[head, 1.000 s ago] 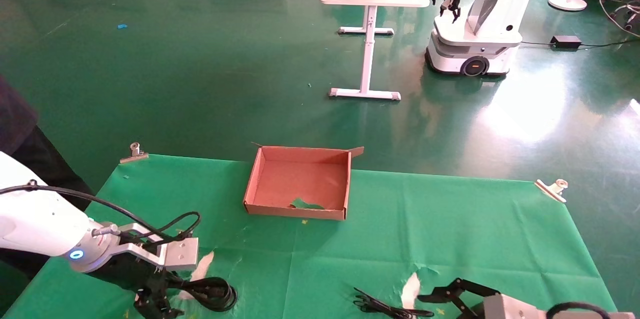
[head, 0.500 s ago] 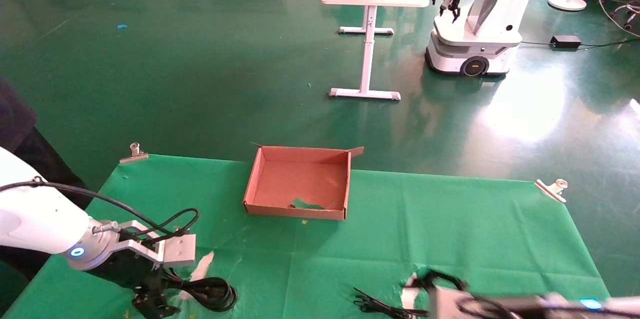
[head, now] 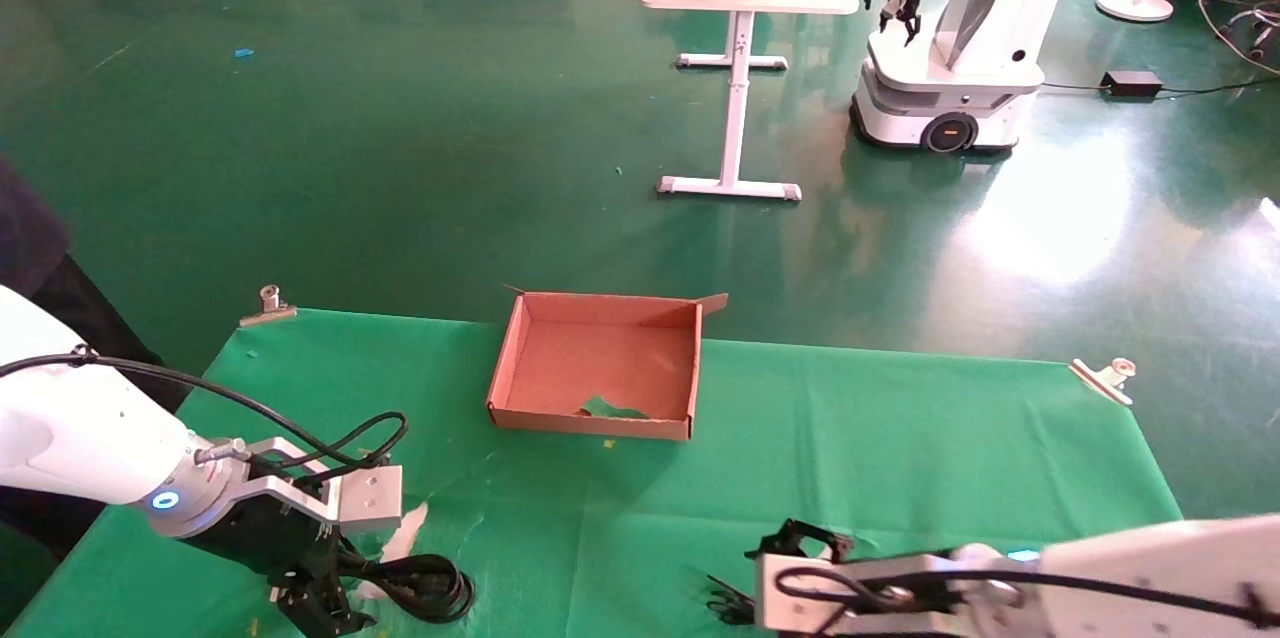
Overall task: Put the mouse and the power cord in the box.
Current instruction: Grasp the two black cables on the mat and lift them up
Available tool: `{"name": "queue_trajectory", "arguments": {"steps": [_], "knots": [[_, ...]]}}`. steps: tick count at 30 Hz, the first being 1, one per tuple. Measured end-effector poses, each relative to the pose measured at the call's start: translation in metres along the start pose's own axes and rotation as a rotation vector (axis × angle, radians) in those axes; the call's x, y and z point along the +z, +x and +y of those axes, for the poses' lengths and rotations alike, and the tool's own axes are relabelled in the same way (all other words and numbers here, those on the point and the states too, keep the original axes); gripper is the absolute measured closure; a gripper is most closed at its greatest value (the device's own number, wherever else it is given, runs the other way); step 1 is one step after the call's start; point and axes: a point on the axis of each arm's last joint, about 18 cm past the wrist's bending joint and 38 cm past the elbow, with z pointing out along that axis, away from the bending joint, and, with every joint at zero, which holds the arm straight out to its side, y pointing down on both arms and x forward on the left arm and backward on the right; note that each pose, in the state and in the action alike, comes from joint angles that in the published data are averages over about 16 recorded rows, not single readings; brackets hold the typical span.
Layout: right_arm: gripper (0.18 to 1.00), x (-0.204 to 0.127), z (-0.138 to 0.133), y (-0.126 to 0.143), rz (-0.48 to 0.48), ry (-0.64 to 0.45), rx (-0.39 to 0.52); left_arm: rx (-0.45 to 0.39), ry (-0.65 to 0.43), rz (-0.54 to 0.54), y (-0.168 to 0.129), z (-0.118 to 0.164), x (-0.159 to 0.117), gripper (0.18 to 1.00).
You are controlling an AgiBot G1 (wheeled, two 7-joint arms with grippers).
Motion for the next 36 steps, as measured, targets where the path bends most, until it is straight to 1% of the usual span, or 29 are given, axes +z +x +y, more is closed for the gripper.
{"name": "queue_trajectory", "arguments": {"steps": [6, 12, 17, 25, 31, 34, 36], "knots": [[0.179, 0.021, -0.001, 0.011, 0.013, -0.07, -0.005, 0.0, 0.0, 0.0, 0.0, 0.0, 0.0, 0.184], [0.179, 0.032, 0.001, 0.021, 0.023, -0.124, 0.006, 0.0, 0.0, 0.0, 0.0, 0.0, 0.0, 0.184], [0.18, 0.037, 0.005, 0.026, 0.024, -0.154, 0.02, 0.0, 0.0, 0.001, 0.0, 0.0, 0.0, 0.185], [0.199, 0.038, 0.007, 0.028, 0.022, -0.164, 0.027, 0.0, 0.0, 0.001, 0.0, 0.0, 0.0, 0.204], [0.238, 0.037, 0.007, 0.028, 0.022, -0.163, 0.028, 0.0, 0.0, 0.0, 0.0, 0.0, 0.0, 0.248], [0.263, 0.037, 0.007, 0.028, 0.022, -0.162, 0.028, 0.0, 0.001, 0.0, 0.0, 0.0, 0.0, 0.291], [0.295, 0.037, 0.007, 0.028, 0.022, -0.161, 0.028, 0.0, 0.001, 0.0, 0.0, 0.0, 0.0, 0.317]]}}
